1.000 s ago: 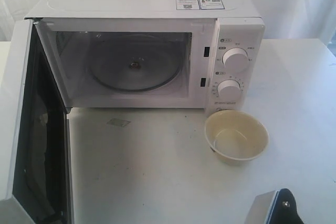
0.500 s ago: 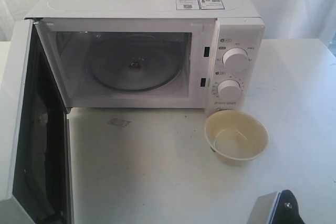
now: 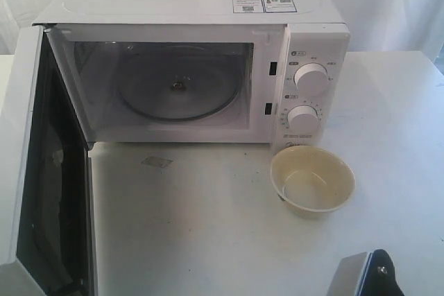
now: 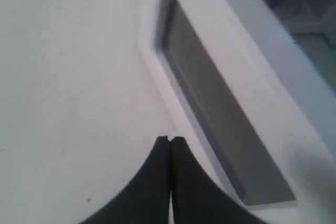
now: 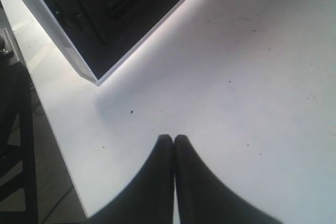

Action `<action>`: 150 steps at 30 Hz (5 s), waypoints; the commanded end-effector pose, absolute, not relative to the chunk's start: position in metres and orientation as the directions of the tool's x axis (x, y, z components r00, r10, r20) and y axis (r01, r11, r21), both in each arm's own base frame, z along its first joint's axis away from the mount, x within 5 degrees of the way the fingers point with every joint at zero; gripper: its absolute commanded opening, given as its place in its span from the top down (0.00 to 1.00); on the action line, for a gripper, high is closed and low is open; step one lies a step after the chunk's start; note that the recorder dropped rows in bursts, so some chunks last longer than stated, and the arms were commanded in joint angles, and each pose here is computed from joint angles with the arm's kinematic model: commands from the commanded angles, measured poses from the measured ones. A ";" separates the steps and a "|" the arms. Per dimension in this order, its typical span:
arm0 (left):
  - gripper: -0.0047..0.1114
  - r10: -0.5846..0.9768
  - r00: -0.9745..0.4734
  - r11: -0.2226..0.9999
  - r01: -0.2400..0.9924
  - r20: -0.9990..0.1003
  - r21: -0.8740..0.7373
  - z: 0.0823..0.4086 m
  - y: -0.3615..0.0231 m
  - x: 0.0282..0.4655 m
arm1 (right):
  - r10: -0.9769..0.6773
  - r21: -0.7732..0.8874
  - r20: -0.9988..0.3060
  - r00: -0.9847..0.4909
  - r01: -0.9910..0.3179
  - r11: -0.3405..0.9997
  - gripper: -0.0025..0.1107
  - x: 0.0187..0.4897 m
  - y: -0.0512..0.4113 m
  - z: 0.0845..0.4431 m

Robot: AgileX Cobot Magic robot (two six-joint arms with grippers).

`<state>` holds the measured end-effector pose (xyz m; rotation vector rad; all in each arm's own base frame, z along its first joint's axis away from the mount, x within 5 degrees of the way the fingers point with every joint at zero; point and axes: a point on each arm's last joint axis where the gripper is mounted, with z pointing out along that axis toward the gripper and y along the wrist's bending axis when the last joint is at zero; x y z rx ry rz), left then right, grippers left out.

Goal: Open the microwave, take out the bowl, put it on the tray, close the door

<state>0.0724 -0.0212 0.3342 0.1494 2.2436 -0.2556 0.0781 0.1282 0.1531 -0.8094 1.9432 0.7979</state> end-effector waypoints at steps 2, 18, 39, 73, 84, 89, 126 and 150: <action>0.96 0.144 -0.631 0.896 0.410 -0.762 -0.169 0.332 -0.037 0.095 | -0.198 0.217 -0.900 -0.388 -0.794 0.568 0.98 0.077 0.129 0.157; 0.96 0.188 -0.724 0.809 0.497 -0.664 -0.313 0.307 -0.048 0.149 | -0.174 0.204 -0.919 -0.353 -0.806 0.556 0.98 0.078 0.130 0.160; 0.96 0.146 -0.636 0.760 0.562 -0.758 -0.326 0.300 -0.063 0.188 | 0.293 0.139 -0.956 0.003 -0.875 0.464 0.98 0.060 0.102 0.237; 0.96 0.016 -0.417 0.777 0.577 -0.909 -0.251 0.286 -0.088 0.248 | 0.103 0.125 -0.991 -0.084 -0.858 0.499 0.98 0.060 0.101 0.218; 0.96 -0.006 -0.387 0.762 0.595 -0.922 -0.255 0.286 -0.090 0.252 | 0.103 0.125 -0.991 -0.084 -0.858 0.499 0.98 0.060 0.101 0.218; 0.96 -0.003 -0.381 0.728 0.633 -0.925 -0.263 0.288 -0.094 0.249 | 0.093 0.104 -0.993 -0.066 -0.859 0.501 0.98 0.060 0.101 0.218; 0.96 -0.078 -0.283 0.697 0.670 -0.956 -0.255 0.304 -0.076 0.130 | 0.269 0.228 -0.963 0.002 -0.529 0.818 0.98 0.145 0.217 0.230; 0.96 -0.048 -0.298 0.647 0.718 -0.953 -0.257 0.296 -0.081 0.124 | 0.148 0.133 -0.985 0.084 -0.155 0.979 0.98 0.247 0.210 0.215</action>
